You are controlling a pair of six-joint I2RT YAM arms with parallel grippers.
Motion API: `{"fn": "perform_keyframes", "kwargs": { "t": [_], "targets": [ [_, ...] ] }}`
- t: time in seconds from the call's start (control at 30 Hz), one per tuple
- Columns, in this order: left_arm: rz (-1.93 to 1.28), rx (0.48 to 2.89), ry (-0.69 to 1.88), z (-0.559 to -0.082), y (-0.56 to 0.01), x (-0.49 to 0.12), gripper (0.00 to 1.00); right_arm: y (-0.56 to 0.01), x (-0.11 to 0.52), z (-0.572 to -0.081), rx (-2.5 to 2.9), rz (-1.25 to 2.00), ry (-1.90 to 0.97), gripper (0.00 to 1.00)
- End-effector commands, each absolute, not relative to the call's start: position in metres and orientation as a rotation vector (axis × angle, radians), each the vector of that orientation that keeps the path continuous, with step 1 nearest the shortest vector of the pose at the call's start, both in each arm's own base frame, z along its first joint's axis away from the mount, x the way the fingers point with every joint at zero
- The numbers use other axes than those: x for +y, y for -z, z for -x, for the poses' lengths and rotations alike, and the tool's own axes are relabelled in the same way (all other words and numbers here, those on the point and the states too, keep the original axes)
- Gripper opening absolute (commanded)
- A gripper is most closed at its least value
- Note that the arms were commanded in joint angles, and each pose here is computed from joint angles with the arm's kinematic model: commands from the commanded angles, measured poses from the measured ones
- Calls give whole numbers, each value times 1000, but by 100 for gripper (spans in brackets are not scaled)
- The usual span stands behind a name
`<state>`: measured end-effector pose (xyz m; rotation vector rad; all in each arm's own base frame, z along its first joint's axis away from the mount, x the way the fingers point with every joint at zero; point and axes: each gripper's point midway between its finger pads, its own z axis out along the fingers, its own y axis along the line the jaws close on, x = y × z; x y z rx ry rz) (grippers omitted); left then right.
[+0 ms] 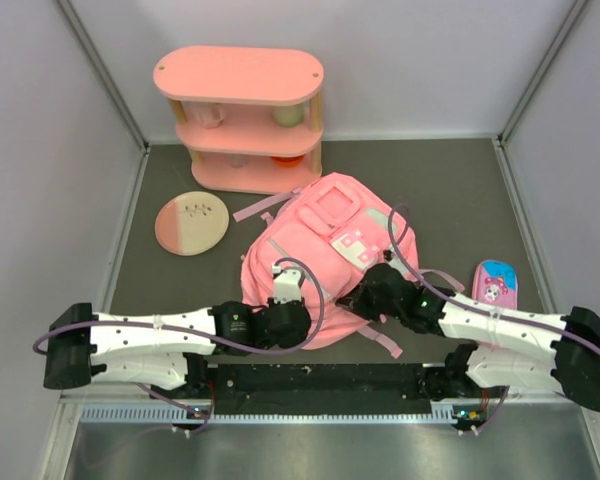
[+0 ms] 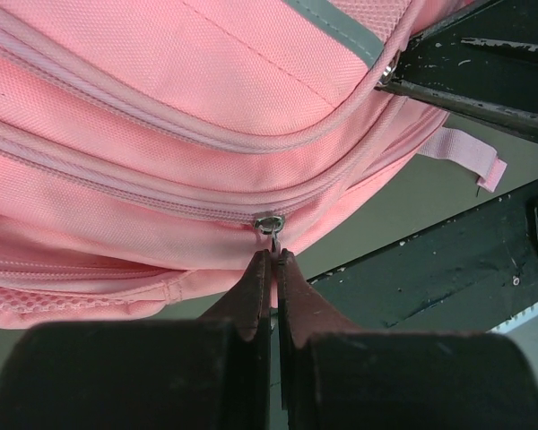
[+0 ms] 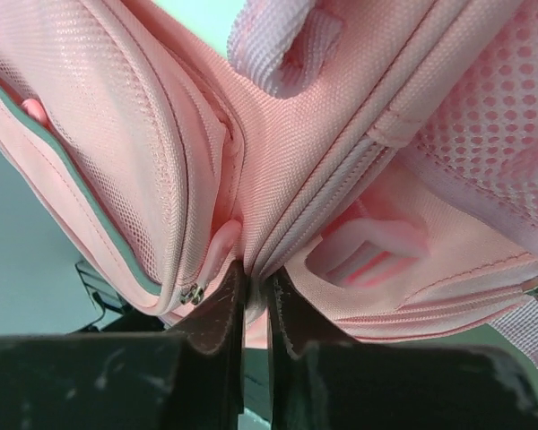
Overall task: Pack the student bag
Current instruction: Unzip the student bag at the center of the board.
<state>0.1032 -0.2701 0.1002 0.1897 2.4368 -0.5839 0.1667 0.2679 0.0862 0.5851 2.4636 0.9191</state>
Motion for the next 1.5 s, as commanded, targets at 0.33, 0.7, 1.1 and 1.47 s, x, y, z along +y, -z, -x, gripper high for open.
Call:
{"fn": "perform_keyframes", "kwargs": {
  "t": [0.33, 0.7, 1.1, 1.47],
  "targets": [
    [-143, 2437, 378, -121, -104, -217, 0, -141, 167, -244, 2212, -519, -720, 0],
    [32, 2413, 65, -190, -93, -149, 0, -158, 125, -278, 2213, -415, -573, 0],
    [-68, 2322, 226, -246, -124, -183, 19, -162, 153, -275, 2270, -278, -743, 5],
    [-89, 2203, 518, -198, -173, -170, 83, -145, 172, -230, 2326, -455, -1016, 47]
  ]
}}
